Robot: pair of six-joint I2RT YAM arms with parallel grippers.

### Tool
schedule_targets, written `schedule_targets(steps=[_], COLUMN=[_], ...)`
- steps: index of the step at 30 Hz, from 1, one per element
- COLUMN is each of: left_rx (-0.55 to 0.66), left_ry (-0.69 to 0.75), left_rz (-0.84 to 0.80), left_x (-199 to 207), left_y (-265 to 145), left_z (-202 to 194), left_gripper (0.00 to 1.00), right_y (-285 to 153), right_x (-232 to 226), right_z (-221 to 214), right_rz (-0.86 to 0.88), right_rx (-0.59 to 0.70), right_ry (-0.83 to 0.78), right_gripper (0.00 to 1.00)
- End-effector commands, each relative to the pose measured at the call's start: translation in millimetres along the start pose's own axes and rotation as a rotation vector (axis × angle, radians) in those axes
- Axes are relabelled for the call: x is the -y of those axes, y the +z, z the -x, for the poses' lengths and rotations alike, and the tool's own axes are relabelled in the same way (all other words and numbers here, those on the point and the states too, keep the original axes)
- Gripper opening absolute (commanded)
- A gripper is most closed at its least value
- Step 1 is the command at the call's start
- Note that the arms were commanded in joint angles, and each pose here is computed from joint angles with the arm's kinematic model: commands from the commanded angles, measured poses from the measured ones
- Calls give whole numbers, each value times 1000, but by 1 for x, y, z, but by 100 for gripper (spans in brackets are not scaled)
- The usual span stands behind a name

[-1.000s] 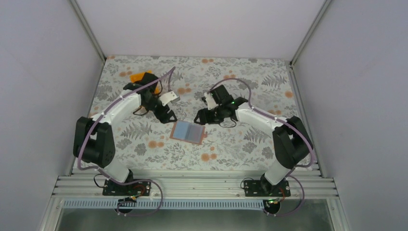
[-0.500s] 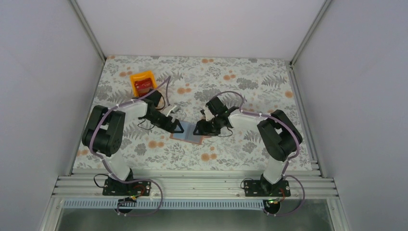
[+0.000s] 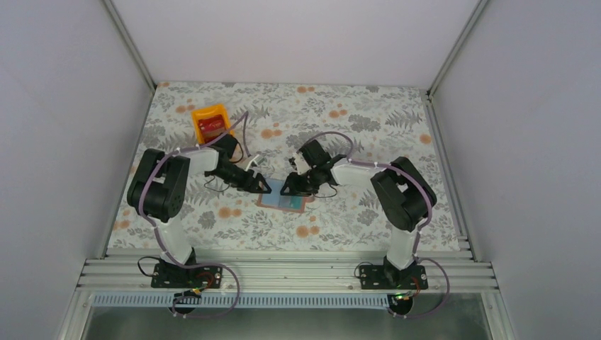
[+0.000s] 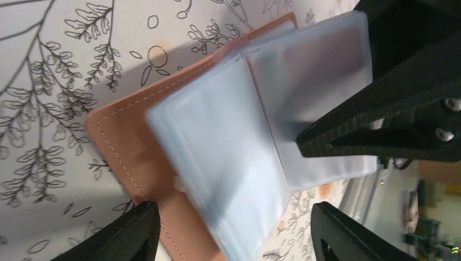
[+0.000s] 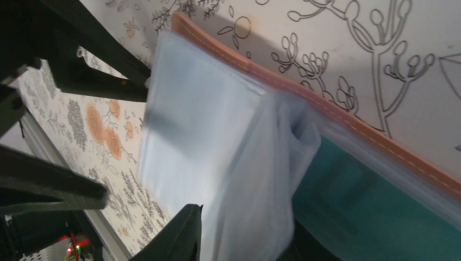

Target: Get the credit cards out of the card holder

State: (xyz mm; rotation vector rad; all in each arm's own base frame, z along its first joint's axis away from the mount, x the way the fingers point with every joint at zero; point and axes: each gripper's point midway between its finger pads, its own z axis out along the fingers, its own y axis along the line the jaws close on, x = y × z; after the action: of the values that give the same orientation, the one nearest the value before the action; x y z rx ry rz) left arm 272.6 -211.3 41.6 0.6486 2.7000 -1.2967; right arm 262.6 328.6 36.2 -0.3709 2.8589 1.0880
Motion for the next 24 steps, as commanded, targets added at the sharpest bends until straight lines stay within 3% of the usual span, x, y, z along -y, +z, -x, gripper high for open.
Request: schedule_targets(steps=[1,4,11,15,24], left_rx=[-16,-14,-13,-13,66], left_ry=[-18,-17,-12,-7,146], left_rz=[-57,-72,-87,-100,-211], left_x=[4,6,8,10,51], left_y=[8,8,9,8,-21], left_z=[-2,0,0,3,24], left_gripper=[64,55,54,54,82], right_y=[2,2,-3,-12,-68], right_x=[-23,-26,-44,-56,-79], right_z=[12,15,21,23,32], right_rz=[78,86,145,177,268], right_rx=[18,20,17,23,105], right_ry=[-62,-71,-114,-164,-348], right_gripper=[30,23,6,4,4])
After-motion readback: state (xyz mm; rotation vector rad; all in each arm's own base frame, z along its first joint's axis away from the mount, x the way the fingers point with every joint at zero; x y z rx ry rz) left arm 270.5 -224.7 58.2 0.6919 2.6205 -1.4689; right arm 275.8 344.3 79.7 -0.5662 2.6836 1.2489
